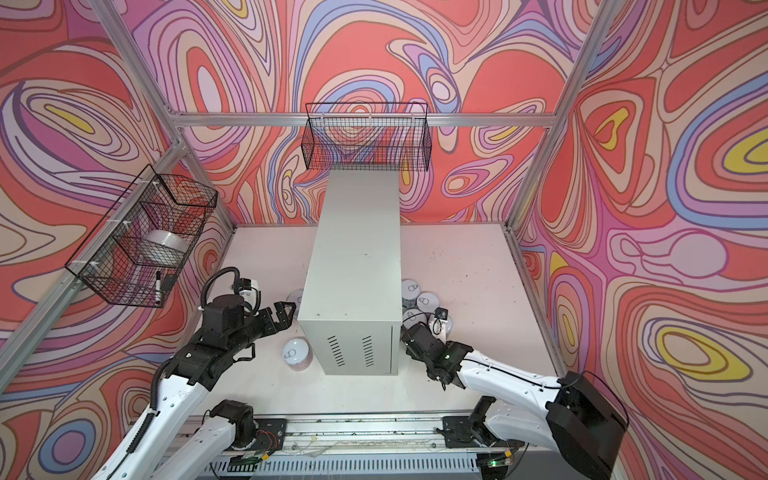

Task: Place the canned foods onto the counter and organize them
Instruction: 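Close the right gripper on the orange-green labelled can and lift it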

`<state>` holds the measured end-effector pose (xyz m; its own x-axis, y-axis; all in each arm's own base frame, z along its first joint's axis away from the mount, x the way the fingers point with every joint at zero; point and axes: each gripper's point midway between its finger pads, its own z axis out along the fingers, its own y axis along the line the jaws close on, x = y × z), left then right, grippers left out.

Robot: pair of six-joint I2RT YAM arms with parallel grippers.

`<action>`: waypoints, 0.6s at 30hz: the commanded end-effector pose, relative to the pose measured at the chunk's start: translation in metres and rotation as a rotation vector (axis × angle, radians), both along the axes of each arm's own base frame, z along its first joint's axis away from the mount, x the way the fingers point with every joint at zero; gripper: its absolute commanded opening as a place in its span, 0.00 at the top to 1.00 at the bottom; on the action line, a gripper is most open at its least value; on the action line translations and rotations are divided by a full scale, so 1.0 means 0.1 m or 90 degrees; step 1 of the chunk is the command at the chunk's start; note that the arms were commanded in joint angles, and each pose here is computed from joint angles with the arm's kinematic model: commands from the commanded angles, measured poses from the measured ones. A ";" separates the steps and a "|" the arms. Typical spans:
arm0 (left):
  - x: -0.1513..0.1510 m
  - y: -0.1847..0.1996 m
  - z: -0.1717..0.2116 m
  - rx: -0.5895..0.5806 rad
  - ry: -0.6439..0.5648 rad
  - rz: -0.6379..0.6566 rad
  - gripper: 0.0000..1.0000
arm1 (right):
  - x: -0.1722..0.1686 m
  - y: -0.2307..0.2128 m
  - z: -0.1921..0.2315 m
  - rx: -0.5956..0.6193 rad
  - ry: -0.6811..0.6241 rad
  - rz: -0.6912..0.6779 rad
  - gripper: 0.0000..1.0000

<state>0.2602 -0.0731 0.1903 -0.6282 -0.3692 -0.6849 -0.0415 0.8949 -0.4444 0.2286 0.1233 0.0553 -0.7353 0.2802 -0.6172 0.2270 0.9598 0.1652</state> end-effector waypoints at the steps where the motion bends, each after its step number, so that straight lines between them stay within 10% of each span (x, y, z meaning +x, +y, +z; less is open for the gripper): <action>1: 0.00 -0.01 -0.01 -0.012 -0.004 0.005 0.00 | -0.05 -0.12 -0.06 -0.036 0.005 -0.021 0.10; 10: 0.00 0.00 0.03 -0.013 -0.012 0.012 0.00 | -0.05 -0.15 -0.06 -0.051 0.001 -0.037 0.23; 15: 0.03 0.03 0.18 -0.004 -0.023 0.020 0.00 | -0.06 -0.16 0.00 -0.044 -0.008 -0.039 0.53; 18: 0.08 0.11 0.29 0.010 -0.027 0.051 0.00 | -0.06 -0.14 0.08 -0.036 -0.017 -0.035 0.96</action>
<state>0.2626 -0.0697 0.1988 -0.6109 -0.3832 -0.6928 -0.0608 0.8952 -0.4415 0.2248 0.1124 0.0563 -0.7137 0.2801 -0.6420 0.2675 0.9561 0.1198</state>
